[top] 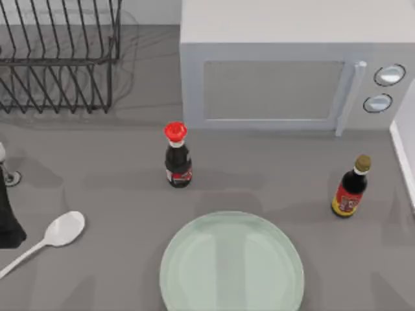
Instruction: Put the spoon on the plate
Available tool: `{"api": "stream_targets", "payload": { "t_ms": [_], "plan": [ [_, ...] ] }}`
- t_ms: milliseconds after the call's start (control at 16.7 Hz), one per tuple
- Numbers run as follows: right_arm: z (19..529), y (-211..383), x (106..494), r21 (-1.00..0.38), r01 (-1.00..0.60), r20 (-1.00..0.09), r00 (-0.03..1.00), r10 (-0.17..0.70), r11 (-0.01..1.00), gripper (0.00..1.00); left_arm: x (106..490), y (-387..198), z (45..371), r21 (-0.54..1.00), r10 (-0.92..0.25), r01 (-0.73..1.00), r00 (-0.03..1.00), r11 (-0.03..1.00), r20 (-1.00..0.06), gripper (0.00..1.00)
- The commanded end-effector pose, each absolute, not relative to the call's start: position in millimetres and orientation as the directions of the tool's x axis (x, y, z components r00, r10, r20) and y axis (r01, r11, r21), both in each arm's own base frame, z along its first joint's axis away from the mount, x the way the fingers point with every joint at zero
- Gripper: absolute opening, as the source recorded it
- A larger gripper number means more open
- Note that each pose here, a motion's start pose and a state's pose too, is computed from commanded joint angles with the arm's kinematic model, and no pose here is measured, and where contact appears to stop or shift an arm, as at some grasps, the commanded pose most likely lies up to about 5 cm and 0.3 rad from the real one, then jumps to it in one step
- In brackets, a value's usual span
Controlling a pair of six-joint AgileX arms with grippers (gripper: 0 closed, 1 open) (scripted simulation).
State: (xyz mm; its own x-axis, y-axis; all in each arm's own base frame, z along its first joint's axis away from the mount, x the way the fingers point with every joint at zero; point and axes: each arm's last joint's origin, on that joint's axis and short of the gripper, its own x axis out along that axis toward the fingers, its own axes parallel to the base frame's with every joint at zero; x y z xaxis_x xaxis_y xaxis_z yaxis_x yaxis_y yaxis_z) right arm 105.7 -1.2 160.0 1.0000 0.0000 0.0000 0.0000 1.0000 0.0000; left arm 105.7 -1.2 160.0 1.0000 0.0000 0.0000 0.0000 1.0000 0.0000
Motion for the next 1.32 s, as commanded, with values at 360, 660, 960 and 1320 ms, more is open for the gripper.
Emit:
{"api": "stream_targets", "payload": {
  "t_ms": [360, 660, 960, 1320],
  "plan": [
    [160.0, -1.2, 105.7, 0.0, 0.0, 0.0, 1.0, 0.0, 1.0, 1.0, 107.5, -0.9, 173.1, 0.086, 0.002, 0.008, 0.993, 0.996, -0.115, 1.0],
    [160.0, -1.2, 105.7, 0.0, 0.0, 0.0, 1.0, 0.0, 1.0, 1.0, 127.8, -0.2, 193.2, 0.268, 0.001, 0.156, 0.862, 0.951, -0.507, 1.0],
    [160.0, -1.2, 105.7, 0.0, 0.0, 0.0, 1.0, 0.0, 1.0, 1.0, 169.7, 1.6, 194.2, 0.253, 0.001, 0.475, 0.469, 0.843, -0.883, 1.0],
    [160.0, -1.2, 105.7, 0.0, 0.0, 0.0, 1.0, 0.0, 1.0, 1.0, 214.8, 4.8, 193.4, 0.063, 0.003, 0.712, 0.085, 0.699, -0.996, 1.0]
  ]
}}
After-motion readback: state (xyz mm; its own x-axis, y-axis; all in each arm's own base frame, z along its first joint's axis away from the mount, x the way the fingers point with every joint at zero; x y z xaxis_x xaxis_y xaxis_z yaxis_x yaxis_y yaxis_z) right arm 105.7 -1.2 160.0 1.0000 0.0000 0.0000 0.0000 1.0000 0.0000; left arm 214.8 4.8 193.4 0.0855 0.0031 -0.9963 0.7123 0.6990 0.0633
